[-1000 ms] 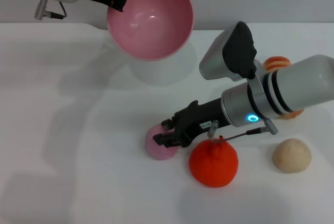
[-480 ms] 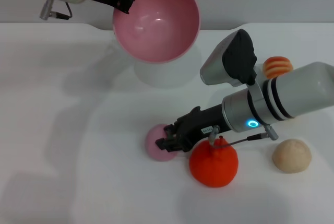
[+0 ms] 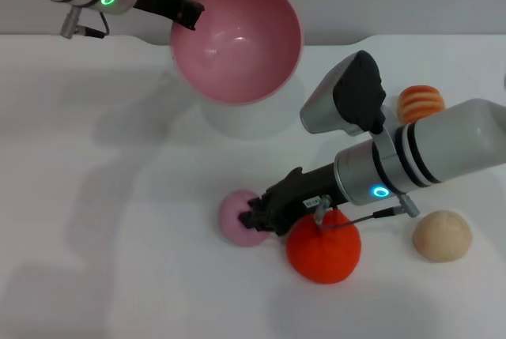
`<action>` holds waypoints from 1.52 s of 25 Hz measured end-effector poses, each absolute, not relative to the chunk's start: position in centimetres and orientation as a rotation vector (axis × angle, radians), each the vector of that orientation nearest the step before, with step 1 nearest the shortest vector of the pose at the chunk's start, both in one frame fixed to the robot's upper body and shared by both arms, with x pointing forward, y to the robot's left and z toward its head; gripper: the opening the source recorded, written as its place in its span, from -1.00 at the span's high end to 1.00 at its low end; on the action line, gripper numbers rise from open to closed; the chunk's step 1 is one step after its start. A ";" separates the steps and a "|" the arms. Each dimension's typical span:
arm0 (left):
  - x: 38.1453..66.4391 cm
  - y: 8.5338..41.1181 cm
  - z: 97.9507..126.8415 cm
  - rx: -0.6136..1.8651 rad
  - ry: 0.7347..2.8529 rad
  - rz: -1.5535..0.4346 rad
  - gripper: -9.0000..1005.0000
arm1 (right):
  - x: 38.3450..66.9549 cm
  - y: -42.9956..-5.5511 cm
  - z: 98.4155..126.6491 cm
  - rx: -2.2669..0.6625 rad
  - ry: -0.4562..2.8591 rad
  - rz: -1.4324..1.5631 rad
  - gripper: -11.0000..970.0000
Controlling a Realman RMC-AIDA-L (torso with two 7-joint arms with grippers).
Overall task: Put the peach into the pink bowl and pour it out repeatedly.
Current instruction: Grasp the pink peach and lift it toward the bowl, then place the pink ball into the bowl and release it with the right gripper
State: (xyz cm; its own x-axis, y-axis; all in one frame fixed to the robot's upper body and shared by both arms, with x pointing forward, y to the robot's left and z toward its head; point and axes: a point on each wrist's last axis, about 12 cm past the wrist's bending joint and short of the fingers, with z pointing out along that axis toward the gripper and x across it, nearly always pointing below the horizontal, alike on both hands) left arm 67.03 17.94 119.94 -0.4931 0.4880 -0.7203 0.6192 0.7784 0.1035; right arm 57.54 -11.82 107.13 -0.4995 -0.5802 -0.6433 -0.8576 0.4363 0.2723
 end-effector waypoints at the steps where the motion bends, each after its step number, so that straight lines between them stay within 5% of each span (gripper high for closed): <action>1: 67.0 18.0 119.9 0.820 2.190 -0.216 0.59 | 57.5 -11.8 107.1 -1.213 2.236 0.808 0.45; 5: 66.9 18.1 119.9 0.818 2.191 -0.216 0.59 | 57.5 -11.9 107.1 -1.214 2.237 0.808 0.80; 12: 66.9 18.2 119.9 0.814 2.189 -0.216 0.59 | 57.1 -11.8 107.7 -1.240 2.207 0.837 0.87; 31: 66.0 18.4 118.2 0.829 2.251 -0.221 0.58 | 54.2 -15.3 123.4 -1.320 1.786 0.644 0.91; 38: 64.9 16.8 116.9 0.905 2.282 -0.225 0.58 | 55.6 -15.9 124.0 -1.232 1.766 0.604 0.91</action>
State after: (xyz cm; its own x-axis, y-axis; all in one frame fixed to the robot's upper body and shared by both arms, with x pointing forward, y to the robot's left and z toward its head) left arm 64.93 16.85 116.89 -0.5404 0.5474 -0.6390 0.6618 0.7455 0.0790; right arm 55.65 -15.88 124.01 -0.1268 -0.4915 -0.8616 -0.9161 0.3911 -0.0882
